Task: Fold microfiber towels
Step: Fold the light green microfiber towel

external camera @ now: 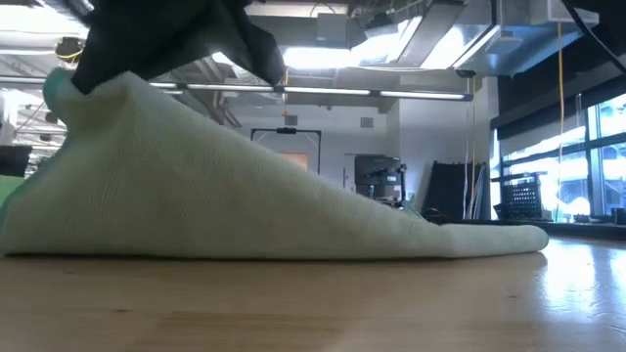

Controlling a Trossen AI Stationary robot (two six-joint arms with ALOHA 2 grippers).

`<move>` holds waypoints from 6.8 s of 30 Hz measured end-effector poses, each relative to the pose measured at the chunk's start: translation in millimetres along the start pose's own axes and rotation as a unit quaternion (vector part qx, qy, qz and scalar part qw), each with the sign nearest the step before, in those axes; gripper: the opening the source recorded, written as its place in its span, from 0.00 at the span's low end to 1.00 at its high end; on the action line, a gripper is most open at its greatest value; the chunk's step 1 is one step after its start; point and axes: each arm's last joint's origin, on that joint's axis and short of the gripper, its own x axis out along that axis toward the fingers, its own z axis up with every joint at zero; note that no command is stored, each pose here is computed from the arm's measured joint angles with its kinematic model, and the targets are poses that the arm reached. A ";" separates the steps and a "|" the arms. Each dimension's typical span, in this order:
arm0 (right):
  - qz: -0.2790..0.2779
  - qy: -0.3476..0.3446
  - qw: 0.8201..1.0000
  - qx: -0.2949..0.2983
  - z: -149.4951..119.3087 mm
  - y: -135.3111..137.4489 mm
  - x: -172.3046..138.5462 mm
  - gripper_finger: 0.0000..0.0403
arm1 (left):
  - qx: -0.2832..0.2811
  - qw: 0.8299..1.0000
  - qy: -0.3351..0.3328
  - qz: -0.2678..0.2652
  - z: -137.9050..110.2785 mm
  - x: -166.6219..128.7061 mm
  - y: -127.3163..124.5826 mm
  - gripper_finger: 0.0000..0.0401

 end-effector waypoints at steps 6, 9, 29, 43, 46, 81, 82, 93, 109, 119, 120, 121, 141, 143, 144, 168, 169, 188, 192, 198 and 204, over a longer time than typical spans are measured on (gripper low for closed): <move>-0.021 -0.014 1.000 0.013 0.8 0.8 -2.5 0.02 | 0.103 0.994 0.048 0.000 -17.4 18.4 -11.5 0.28; -0.039 -0.029 0.999 0.016 4.5 0.5 -6.9 0.01 | 0.117 0.992 0.038 -0.002 -25.9 35.2 -16.5 0.31; -0.065 -0.058 0.995 0.050 11.0 -1.5 -22.8 0.03 | 0.109 0.991 0.050 0.067 -73.2 123.3 -18.3 0.42; -0.063 -0.061 0.995 0.047 10.6 2.9 -32.0 0.03 | 0.030 0.989 0.053 0.136 -87.0 157.7 -10.6 0.42; -0.063 -0.062 0.995 0.046 11.4 3.5 -36.9 0.03 | 0.012 0.988 0.048 0.144 -84.8 158.9 -6.8 0.42; -0.120 -0.061 0.984 0.120 -21.1 28.7 -50.1 0.03 | 0.031 0.996 0.016 0.083 -29.3 170.0 -14.2 0.01; -0.123 -0.060 0.982 0.126 -23.5 30.3 -51.0 0.03 | 0.041 0.996 0.015 0.083 -23.8 169.7 -13.3 0.00; -0.216 -0.062 0.960 0.166 -48.9 34.2 -86.1 0.03 | 0.065 0.995 0.016 0.078 3.9 169.5 17.0 0.00; -0.284 -0.005 0.950 0.132 -75.7 35.2 -113.8 0.03 | 0.123 0.991 0.032 0.050 71.1 227.9 51.5 0.00; -0.277 0.001 0.953 0.120 -83.8 42.9 -118.8 0.03 | 0.157 0.984 0.037 0.079 108.9 231.5 76.8 0.01; -0.277 -0.001 0.953 0.121 -82.5 42.0 -119.9 0.03 | 0.159 0.983 0.044 0.078 110.8 229.5 80.3 0.01; -0.277 -0.007 0.953 0.122 -80.7 41.0 -122.2 0.03 | 0.161 0.983 0.052 0.075 112.1 227.6 84.0 0.01; -0.272 -0.031 0.926 0.261 -53.3 3.6 -152.5 0.02 | 0.154 0.982 0.081 0.075 112.2 220.5 103.5 0.01; -0.281 -0.031 0.919 0.274 -59.1 0.3 -153.9 0.02 | 0.151 0.982 0.081 0.078 112.7 219.6 106.3 0.00; -0.285 -0.034 0.919 0.272 -62.4 -1.8 -157.8 0.03 | 0.150 0.982 0.080 0.079 113.1 219.2 107.5 0.00; -0.248 -0.048 0.932 0.259 -168.8 -65.2 -177.2 0.01 | 0.153 0.981 0.049 0.111 120.6 217.8 124.3 0.00; -0.254 -0.044 0.932 0.254 -168.9 -65.3 -180.4 0.01 | 0.155 0.981 0.041 0.111 121.7 220.3 124.6 0.00; -0.244 -0.037 0.939 0.240 -169.9 -76.0 -235.7 0.06 | 0.146 0.982 0.044 0.115 130.5 269.3 141.3 0.01; -0.246 -0.036 0.939 0.236 -170.8 -76.0 -236.3 0.06 | 0.152 0.976 0.092 0.128 141.6 280.8 151.0 0.00; -0.244 -0.037 0.943 0.221 -175.7 -72.3 -239.0 0.06 | 0.134 0.974 0.143 0.109 141.2 300.1 167.5 0.01; -0.237 -0.035 0.949 0.206 -182.7 -66.7 -242.6 0.06 | 0.137 0.969 0.166 0.123 133.9 306.2 175.6 0.01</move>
